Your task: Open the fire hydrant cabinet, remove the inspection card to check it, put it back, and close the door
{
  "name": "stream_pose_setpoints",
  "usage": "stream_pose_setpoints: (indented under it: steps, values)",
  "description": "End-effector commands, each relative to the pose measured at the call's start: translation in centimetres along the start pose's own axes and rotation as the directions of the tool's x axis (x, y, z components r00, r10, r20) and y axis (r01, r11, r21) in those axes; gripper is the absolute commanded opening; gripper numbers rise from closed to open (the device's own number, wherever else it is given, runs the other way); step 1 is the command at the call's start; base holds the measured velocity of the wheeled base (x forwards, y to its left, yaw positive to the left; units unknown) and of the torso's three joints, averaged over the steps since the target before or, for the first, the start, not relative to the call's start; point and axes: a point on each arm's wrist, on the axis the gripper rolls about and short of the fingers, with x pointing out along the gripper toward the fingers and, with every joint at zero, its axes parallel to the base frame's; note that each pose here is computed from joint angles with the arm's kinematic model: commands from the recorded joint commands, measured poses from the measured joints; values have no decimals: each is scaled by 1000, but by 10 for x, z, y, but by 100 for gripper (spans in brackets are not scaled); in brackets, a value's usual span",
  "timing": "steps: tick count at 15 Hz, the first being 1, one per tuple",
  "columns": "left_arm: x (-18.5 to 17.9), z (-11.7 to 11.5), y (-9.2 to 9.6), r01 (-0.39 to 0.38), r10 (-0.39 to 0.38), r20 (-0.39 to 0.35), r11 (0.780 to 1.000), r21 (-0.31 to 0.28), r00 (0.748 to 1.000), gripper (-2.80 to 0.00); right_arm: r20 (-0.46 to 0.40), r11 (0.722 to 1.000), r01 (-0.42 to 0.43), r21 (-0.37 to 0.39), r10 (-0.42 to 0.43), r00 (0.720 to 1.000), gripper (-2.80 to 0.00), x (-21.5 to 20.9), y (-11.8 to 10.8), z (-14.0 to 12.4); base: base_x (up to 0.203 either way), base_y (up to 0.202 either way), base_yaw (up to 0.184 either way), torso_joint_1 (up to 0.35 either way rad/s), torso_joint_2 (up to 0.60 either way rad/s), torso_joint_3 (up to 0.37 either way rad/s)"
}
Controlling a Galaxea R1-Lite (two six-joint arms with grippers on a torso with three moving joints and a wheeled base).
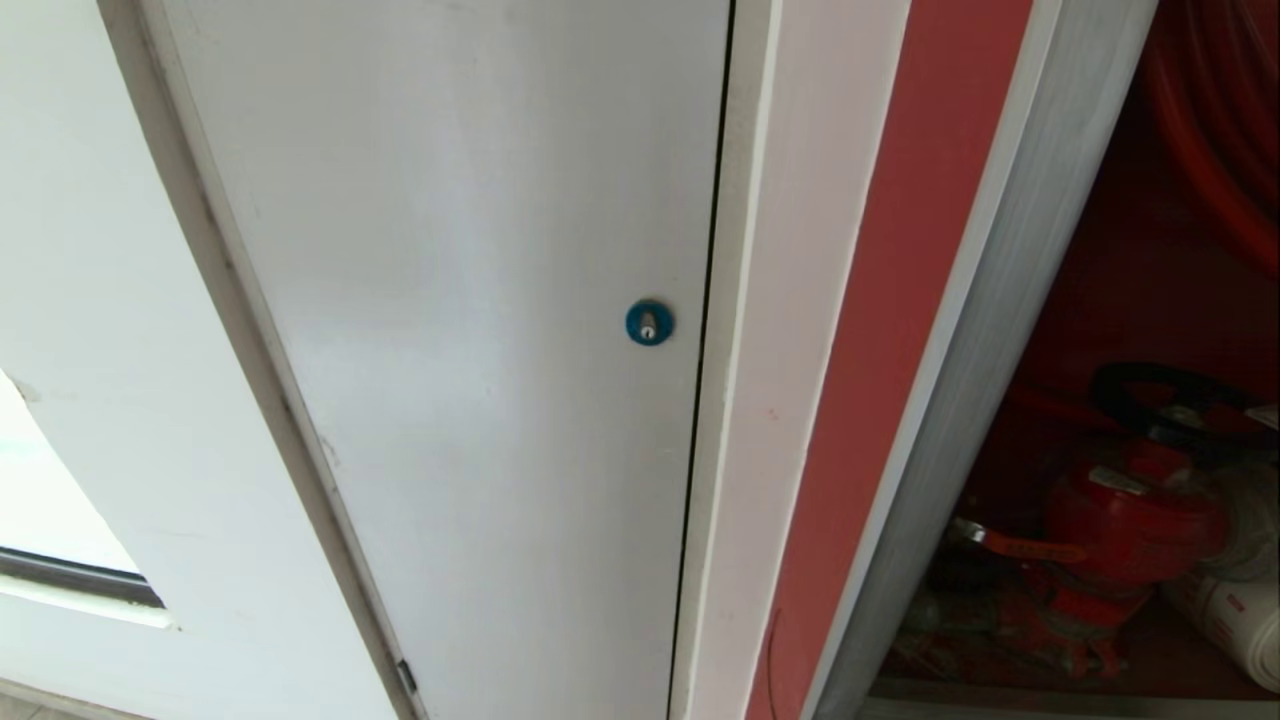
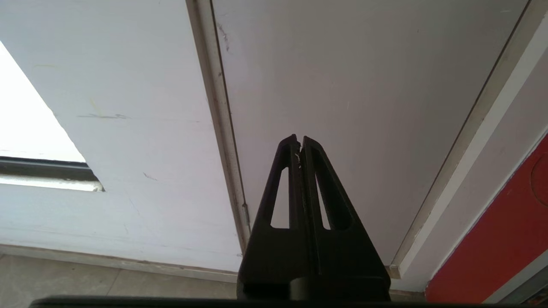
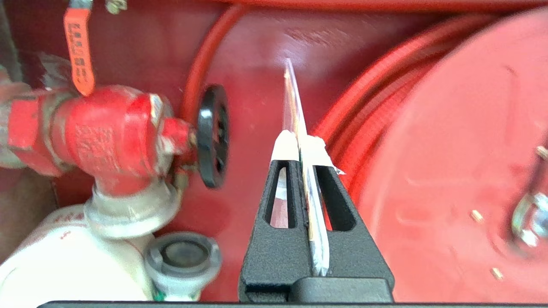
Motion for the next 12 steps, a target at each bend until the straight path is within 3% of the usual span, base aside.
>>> stream_pose_setpoints:
  steps: [1,7,12]
  values:
    - [0,0,0,0,0,-1,1000,0,1000,-280,-4,999,46,-3,-46,999,-280,-19,-4,-1,0,0,0,0,0,0]
    - [0,0,0,-1,1,-1,1000,0,1000,-280,1,982,-30,187,31,1000,-280,-42,-14,-3,0,0,0,0,0,0]
    - [0,0,0,-1,1,-1,1000,0,1000,-280,14,909,-125,397,130,991,-280,-56,-28,-4,0,0,0,0,0,0]
